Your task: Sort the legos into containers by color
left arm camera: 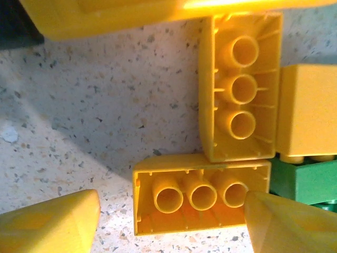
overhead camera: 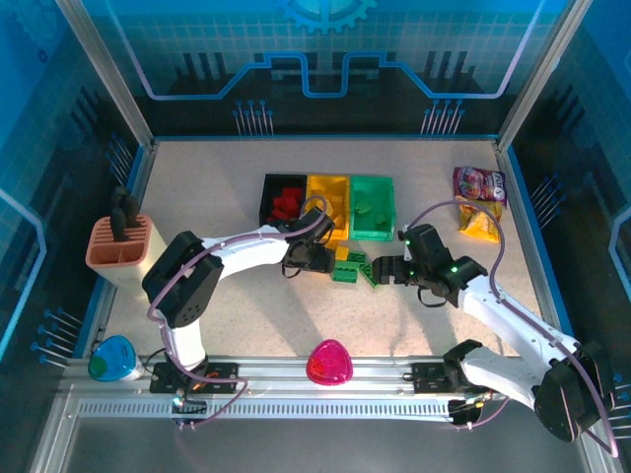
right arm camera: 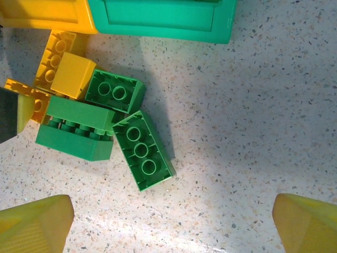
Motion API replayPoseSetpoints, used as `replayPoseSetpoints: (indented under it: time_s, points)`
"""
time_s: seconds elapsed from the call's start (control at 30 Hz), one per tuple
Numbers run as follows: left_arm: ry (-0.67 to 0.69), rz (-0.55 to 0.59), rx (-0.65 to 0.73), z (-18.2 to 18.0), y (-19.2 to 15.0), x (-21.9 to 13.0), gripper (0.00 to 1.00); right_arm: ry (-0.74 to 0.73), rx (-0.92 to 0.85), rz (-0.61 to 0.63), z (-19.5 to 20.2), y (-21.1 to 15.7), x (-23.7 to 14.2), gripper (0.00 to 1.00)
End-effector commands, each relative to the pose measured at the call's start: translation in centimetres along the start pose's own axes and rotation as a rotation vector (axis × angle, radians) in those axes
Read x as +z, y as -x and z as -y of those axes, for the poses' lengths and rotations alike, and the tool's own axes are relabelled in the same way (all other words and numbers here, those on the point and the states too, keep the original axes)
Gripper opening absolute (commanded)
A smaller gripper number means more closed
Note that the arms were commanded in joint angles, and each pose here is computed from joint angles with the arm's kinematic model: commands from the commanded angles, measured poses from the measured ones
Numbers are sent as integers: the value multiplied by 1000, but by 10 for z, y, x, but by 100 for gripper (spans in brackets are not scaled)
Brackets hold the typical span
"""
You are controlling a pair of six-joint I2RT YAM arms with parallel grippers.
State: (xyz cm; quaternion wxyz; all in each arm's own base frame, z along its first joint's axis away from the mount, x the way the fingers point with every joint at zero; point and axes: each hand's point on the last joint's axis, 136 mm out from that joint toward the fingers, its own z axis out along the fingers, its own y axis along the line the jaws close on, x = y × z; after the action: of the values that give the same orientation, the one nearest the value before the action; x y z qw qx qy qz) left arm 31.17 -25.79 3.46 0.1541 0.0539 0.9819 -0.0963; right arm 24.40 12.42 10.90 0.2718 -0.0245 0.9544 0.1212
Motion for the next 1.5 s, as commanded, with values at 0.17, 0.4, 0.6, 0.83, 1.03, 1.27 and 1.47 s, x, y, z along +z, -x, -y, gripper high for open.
replayPoseSetpoints:
  time_s: [0.17, 0.4, 0.6, 0.83, 1.03, 1.27, 1.47]
  points:
    - [-41, -39, -31, 9, -5, 15, 73, 0, 4, 3, 0, -4, 1, 98]
    - [-46, -65, -36, 12, -6, 27, 69, -11, 4, 3, 3, -6, 1, 98]
    - [-31, -63, -39, 8, -9, 24, 49, -17, 5, 1, 5, -9, 2, 98]
    - [-29, -25, -39, 6, -4, 4, 28, -9, 8, 3, 3, -7, 4, 98]
    - [-44, 36, -36, 10, 11, -21, 22, -9, 12, 2, 3, -9, 4, 98]
    - [-82, 119, -24, 21, 44, -51, 20, -11, 13, 6, 4, -9, 2, 98]
    - [-89, 205, -20, 21, 84, -75, 20, -13, 14, 7, 6, -12, 2, 98]
